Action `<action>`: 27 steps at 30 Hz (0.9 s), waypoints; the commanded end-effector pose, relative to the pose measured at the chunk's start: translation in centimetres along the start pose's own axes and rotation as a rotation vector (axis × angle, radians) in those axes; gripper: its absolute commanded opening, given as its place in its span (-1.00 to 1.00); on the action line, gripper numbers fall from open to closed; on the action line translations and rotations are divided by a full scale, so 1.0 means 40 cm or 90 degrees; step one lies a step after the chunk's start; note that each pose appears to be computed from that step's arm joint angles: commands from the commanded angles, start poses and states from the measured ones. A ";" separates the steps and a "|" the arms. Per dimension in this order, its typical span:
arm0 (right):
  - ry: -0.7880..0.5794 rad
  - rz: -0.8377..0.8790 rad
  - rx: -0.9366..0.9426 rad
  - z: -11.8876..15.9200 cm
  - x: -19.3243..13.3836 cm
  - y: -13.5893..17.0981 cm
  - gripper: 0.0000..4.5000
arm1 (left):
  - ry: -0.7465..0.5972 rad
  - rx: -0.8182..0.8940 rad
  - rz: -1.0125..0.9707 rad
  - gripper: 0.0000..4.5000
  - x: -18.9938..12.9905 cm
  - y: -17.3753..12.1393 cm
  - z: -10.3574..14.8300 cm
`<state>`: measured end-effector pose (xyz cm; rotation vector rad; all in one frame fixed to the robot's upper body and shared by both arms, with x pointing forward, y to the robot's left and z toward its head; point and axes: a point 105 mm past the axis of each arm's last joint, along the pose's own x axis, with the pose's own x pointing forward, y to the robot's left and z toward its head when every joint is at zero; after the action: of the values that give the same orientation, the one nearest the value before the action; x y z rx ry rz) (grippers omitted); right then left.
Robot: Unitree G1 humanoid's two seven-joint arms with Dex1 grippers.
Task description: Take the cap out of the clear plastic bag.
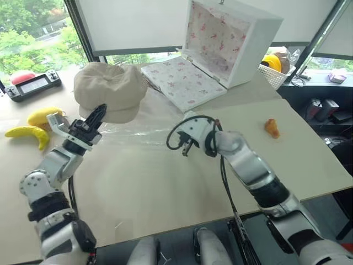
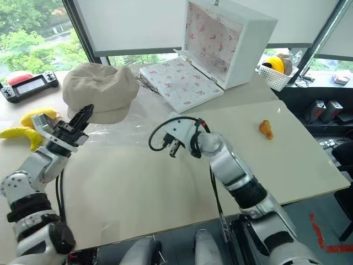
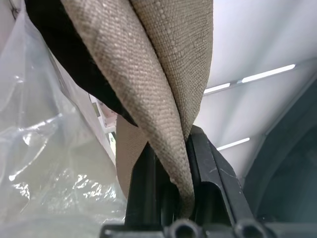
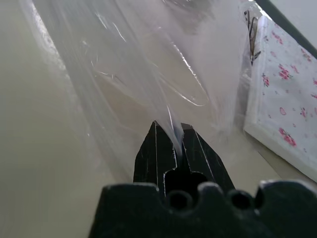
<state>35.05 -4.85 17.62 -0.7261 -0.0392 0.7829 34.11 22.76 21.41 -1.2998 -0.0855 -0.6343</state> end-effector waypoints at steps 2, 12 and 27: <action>-0.028 -0.089 -0.064 0.003 -0.112 -0.064 -1.00 | -0.159 0.044 -0.004 -0.99 -0.038 -0.090 0.107; 0.137 -0.156 -0.100 -0.131 -0.154 -0.073 -1.00 | -0.153 0.017 0.006 -0.99 -0.040 -0.100 0.090; -0.094 -0.065 -0.006 0.152 0.034 -0.004 -1.00 | -0.100 0.000 0.036 -0.99 0.001 -0.074 0.024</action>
<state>35.14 -1.90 21.66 -0.6835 -0.1899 0.6773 33.46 23.66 22.28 -1.3778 -0.1263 -0.4272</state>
